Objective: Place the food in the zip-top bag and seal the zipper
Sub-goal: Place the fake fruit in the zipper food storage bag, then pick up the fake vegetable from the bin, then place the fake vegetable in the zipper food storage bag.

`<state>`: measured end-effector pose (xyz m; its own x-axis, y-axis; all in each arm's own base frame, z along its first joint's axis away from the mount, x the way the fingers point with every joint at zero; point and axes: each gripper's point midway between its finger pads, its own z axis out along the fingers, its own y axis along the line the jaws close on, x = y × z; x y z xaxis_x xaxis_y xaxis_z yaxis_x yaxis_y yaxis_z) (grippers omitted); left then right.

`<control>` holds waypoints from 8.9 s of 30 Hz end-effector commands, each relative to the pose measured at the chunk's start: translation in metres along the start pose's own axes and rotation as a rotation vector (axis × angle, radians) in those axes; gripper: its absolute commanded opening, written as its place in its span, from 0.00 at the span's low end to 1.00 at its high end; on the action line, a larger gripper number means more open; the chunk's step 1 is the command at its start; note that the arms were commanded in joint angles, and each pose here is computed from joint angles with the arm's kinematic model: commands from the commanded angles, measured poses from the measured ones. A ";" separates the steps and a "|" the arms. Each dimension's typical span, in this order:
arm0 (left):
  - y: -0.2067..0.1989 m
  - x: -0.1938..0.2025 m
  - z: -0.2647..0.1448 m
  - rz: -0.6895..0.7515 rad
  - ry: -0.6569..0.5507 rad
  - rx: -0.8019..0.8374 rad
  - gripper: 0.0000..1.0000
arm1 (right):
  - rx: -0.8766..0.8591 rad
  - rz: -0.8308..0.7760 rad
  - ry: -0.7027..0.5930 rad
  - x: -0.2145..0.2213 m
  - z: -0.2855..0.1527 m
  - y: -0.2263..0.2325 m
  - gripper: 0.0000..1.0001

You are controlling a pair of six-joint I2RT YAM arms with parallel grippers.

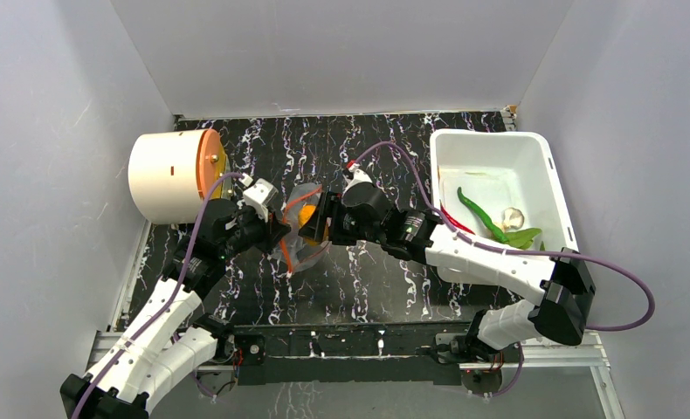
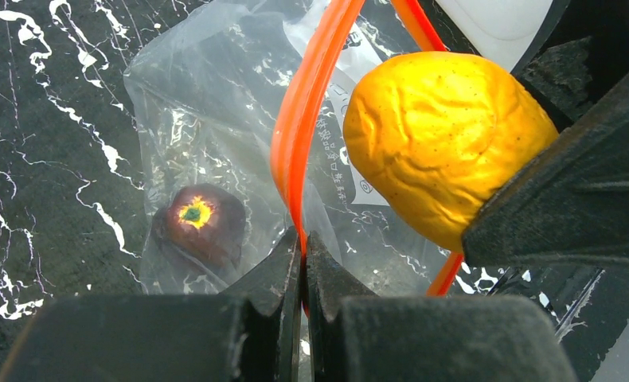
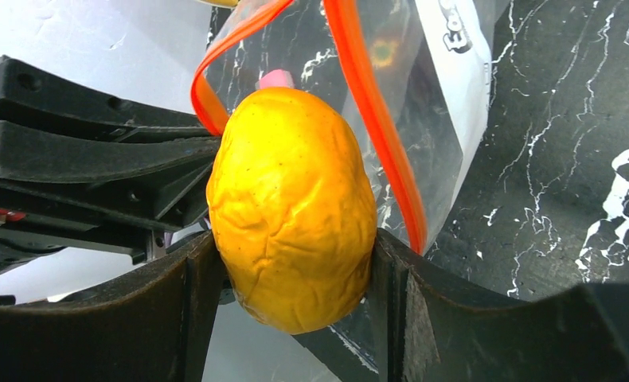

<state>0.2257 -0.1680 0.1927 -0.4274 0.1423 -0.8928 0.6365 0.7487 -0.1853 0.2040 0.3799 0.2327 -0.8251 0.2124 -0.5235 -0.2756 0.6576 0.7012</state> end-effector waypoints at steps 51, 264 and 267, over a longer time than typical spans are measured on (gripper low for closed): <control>-0.003 -0.074 -0.013 -0.007 -0.085 -0.032 0.00 | 0.333 -0.332 -0.621 -0.159 -0.152 -0.005 0.69; -0.097 -0.070 -0.025 -0.164 0.123 0.507 0.00 | -1.158 -1.723 -0.346 -0.033 -0.115 0.111 0.00; -0.099 -0.073 -0.027 -0.143 0.106 0.524 0.00 | -1.160 -1.704 -0.230 -0.016 -0.100 0.087 0.00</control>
<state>0.1904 -0.2322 0.2635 -0.6392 0.1378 -0.7566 0.7264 0.4313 -0.5351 0.1454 0.3701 0.3698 0.5527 0.1983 -0.8094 -0.7354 -0.3408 -0.5857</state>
